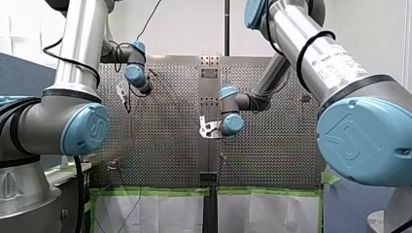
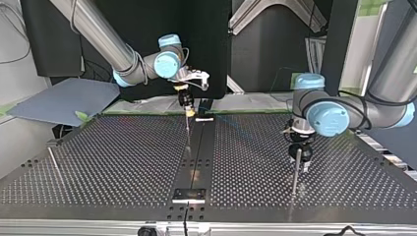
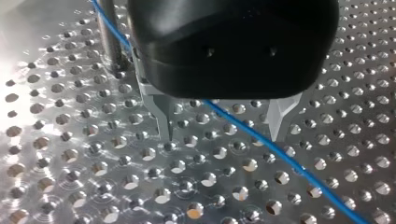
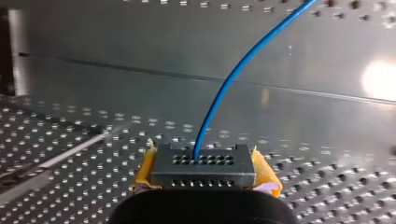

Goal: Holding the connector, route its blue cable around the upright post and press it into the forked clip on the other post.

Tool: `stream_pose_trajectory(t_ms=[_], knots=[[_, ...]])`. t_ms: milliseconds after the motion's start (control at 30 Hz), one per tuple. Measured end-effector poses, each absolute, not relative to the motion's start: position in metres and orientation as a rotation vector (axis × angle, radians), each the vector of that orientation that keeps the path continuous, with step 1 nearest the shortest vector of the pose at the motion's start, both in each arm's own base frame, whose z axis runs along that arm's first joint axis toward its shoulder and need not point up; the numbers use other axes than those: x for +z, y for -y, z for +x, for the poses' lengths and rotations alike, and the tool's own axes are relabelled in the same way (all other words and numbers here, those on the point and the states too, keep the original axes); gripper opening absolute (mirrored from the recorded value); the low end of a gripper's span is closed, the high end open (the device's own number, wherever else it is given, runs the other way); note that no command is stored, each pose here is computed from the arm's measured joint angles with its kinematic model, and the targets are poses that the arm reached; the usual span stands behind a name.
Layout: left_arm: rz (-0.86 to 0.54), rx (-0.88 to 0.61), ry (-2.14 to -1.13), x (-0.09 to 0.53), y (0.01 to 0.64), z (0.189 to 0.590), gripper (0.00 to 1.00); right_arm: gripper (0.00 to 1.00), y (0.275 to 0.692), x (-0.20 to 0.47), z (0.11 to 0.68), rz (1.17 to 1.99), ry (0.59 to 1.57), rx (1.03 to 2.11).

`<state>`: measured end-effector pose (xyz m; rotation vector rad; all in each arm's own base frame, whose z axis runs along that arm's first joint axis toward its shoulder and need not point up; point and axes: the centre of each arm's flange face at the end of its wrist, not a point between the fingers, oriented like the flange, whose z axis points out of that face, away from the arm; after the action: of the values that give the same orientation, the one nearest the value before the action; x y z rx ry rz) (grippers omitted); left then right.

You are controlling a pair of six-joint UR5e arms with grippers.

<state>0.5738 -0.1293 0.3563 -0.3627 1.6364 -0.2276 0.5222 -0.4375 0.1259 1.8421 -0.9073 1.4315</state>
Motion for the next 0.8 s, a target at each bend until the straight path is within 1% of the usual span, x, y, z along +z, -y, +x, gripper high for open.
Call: stream_pose_trajectory(t_ms=[367,800], knots=[[-0.360,-0.256,-1.648,0.347,0.133,0.580,1.00,0.00,0.417,0.092,0.514,1.864,0.923,1.434],[-0.360,-0.258,-1.647,0.344,0.135,0.582,1.00,0.00,0.398,0.026,0.507,1.907,0.949,1.351]])
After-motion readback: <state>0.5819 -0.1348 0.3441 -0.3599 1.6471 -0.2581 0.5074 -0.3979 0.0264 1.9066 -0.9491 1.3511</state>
